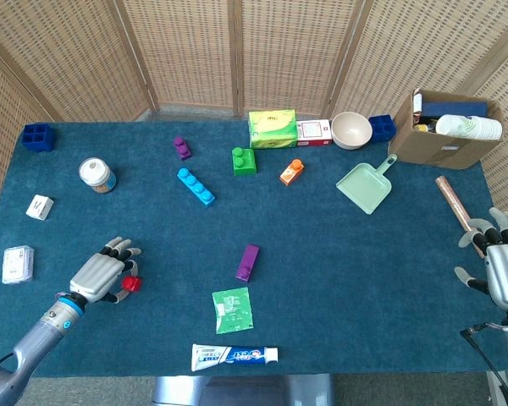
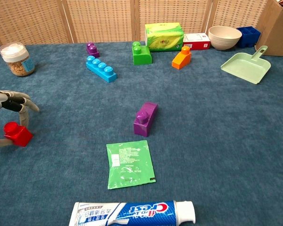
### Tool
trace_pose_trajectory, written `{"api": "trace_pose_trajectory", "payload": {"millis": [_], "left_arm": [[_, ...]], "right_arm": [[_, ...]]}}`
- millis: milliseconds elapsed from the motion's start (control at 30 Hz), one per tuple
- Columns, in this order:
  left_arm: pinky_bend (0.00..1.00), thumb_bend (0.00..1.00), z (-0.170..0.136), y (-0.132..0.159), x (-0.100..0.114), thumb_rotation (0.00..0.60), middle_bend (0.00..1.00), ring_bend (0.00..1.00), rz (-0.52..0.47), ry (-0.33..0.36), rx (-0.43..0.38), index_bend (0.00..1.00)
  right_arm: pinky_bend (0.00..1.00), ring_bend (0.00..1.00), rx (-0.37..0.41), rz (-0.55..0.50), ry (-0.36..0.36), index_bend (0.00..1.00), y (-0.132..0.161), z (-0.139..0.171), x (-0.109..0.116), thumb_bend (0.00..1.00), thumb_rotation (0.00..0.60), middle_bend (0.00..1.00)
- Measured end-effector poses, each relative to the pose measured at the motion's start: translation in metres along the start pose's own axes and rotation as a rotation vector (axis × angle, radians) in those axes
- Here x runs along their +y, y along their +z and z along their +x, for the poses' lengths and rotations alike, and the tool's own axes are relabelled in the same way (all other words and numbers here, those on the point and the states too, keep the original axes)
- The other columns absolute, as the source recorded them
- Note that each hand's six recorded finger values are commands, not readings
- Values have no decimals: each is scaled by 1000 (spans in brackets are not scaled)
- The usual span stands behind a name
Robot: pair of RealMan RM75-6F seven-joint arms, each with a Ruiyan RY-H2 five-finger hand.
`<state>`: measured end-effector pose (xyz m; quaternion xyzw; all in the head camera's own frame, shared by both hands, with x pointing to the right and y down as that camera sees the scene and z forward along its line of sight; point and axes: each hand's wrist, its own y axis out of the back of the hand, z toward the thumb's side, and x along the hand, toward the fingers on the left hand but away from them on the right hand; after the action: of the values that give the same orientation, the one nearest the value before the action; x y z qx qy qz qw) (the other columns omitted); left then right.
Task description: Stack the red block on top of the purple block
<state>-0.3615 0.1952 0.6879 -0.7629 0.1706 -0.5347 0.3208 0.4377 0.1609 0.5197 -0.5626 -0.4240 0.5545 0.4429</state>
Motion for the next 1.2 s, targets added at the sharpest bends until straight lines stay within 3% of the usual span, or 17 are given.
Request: {"api": "trace_pose_trajectory", "payload": {"millis": [400, 733, 1200], "left_arm": [[0, 391, 0, 15, 37, 600, 203, 88, -58, 27, -60, 528], [0, 392, 13, 54, 78, 600, 200, 88, -77, 56, -154, 528], [0, 392, 42, 93, 98, 600, 190, 85, -102, 16, -160, 526]], "right_arm": [[169, 117, -2, -16, 4, 496, -2, -1, -3, 38, 600, 310], [169, 114, 1, -25, 0, 495, -4, 3, -4, 38, 600, 310], [169, 109, 0, -52, -7, 497, -15, 13, -4, 38, 600, 311]]}}
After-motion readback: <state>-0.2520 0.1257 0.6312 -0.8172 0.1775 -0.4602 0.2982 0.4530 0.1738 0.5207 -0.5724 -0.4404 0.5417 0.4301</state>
